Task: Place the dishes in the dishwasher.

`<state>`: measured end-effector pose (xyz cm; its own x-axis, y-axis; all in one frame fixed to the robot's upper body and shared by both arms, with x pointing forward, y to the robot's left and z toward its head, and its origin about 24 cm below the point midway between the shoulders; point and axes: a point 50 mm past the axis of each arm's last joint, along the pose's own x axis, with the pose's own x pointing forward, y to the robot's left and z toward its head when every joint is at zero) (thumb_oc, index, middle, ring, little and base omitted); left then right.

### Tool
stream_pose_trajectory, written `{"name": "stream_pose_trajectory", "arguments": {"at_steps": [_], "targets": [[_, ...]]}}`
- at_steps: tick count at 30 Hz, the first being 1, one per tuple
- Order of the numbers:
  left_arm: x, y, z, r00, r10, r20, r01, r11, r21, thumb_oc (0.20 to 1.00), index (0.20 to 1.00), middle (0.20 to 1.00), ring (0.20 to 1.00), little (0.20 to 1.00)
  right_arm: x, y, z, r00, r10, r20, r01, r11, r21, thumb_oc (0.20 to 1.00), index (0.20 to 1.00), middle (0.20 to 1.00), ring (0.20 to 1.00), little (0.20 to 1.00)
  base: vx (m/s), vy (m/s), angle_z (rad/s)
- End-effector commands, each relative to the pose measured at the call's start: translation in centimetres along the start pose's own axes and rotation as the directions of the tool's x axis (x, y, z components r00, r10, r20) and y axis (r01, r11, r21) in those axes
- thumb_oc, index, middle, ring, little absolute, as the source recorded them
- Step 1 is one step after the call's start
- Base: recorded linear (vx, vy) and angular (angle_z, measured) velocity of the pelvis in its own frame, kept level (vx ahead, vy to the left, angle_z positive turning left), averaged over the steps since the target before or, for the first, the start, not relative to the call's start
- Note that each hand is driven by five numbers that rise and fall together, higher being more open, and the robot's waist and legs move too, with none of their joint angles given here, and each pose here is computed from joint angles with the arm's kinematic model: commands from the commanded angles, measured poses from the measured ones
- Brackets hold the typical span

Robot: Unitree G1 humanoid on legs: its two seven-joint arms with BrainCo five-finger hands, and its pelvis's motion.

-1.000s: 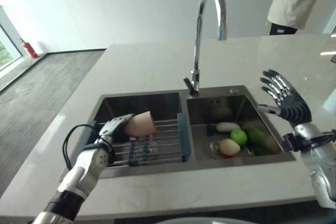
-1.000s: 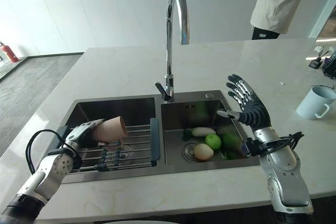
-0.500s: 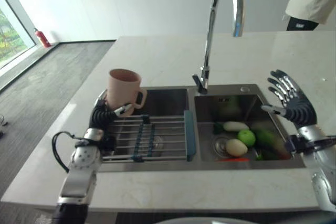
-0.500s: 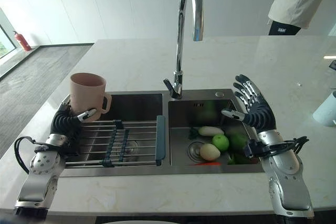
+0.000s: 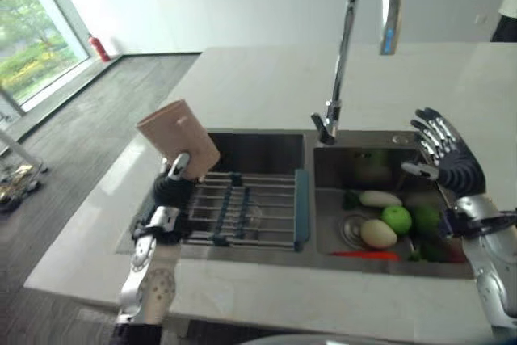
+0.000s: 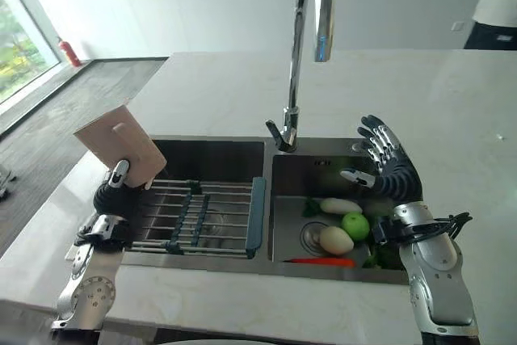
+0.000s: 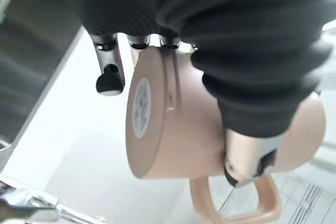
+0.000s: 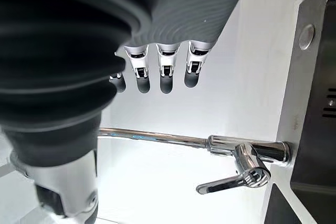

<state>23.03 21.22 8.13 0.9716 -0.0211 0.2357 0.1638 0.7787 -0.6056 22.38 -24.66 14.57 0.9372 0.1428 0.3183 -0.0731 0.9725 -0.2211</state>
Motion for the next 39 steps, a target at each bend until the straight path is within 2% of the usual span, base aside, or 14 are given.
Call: {"name": "stream_pose_trajectory", "arguments": {"at_steps": [1,5,11,14,16,19,24,31,36,39], "targets": [[1.3,-3.2,4.1,0.956,-0.238,0.17,0.241,0.97,0.005,0.2,0.2,0.2,0.2,0.2,1.0,-0.9,3.8,0.979,-0.027,0.202,0.042,0.997,-0.071,1.0,1.0,1.0,1.0,1.0,-0.35,0.0,0.76],[2.0,-4.9,4.5,0.921,-0.322,0.218,0.335,0.942,-0.025,0.2,0.2,0.2,0.2,0.2,0.9,-2.0,4.7,0.965,-0.056,0.257,0.082,0.992,-0.092,1.0,1.0,1.0,1.0,1.0,-0.31,0.115,1.01],[2.7,-6.1,4.5,0.89,-0.411,0.199,0.429,0.902,-0.054,0.2,0.2,0.2,0.2,0.2,0.5,-2.6,5.1,0.952,-0.112,0.285,0.143,0.986,-0.091,1.0,1.0,1.0,1.0,1.0,-0.27,0.49,1.66],[2.8,-6.7,4.4,0.889,-0.415,0.194,0.43,0.902,-0.044,0.2,0.2,0.2,0.2,0.2,1.2,-1.7,4.9,0.95,-0.109,0.293,0.137,0.988,-0.077,1.0,1.0,1.0,1.0,1.0,-0.17,0.529,1.27],[2.6,-7.1,4.8,0.885,-0.416,0.208,0.427,0.904,-0.006,0.2,0.2,0.2,0.2,0.2,1.4,0.4,4.5,0.95,-0.081,0.302,0.1,0.994,-0.049,1.0,1.0,1.0,1.0,1.0,-0.15,0.672,1.02],[2.8,-7.4,4.5,0.878,-0.439,0.192,0.449,0.893,-0.014,0.2,0.2,0.2,0.2,0.2,1.1,0.6,4.2,0.952,-0.095,0.292,0.108,0.994,-0.032,1.0,1.0,1.0,1.0,1.0,-0.07,0.329,1.03],[3.3,-8.2,3.8,0.868,-0.464,0.176,0.475,0.879,-0.025,0.2,0.2,0.2,0.2,0.2,0.6,-0.8,4.4,0.958,-0.097,0.271,0.113,0.992,-0.046,1.0,1.0,1.0,1.0,1.0,0.04,0.07,1.63],[2.9,-8.5,4.4,0.857,-0.463,0.226,0.479,0.878,-0.021,0.2,0.2,0.2,0.2,0.2,1.0,-0.1,4.6,0.954,-0.063,0.292,0.081,0.995,-0.052,1.0,1.0,1.0,1.0,1.0,0.01,-0.171,0.88],[3.7,-9.3,3.6,0.828,-0.523,0.202,0.546,0.833,-0.083,0.2,0.2,0.2,0.2,0.2,1.6,-1.1,5.0,0.945,-0.135,0.298,0.174,0.979,-0.108,1.0,1.0,1.0,1.0,1.0,-0.07,-0.012,1.0],[3.8,-8.3,4.7,0.849,-0.469,0.242,0.5,0.861,-0.086,0.2,0.2,0.2,0.2,0.2,1.2,-1.6,5.2,0.941,-0.128,0.313,0.156,0.985,-0.068,1.0,1.0,1.0,1.0,1.0,-0.02,0.099,1.32]]}}
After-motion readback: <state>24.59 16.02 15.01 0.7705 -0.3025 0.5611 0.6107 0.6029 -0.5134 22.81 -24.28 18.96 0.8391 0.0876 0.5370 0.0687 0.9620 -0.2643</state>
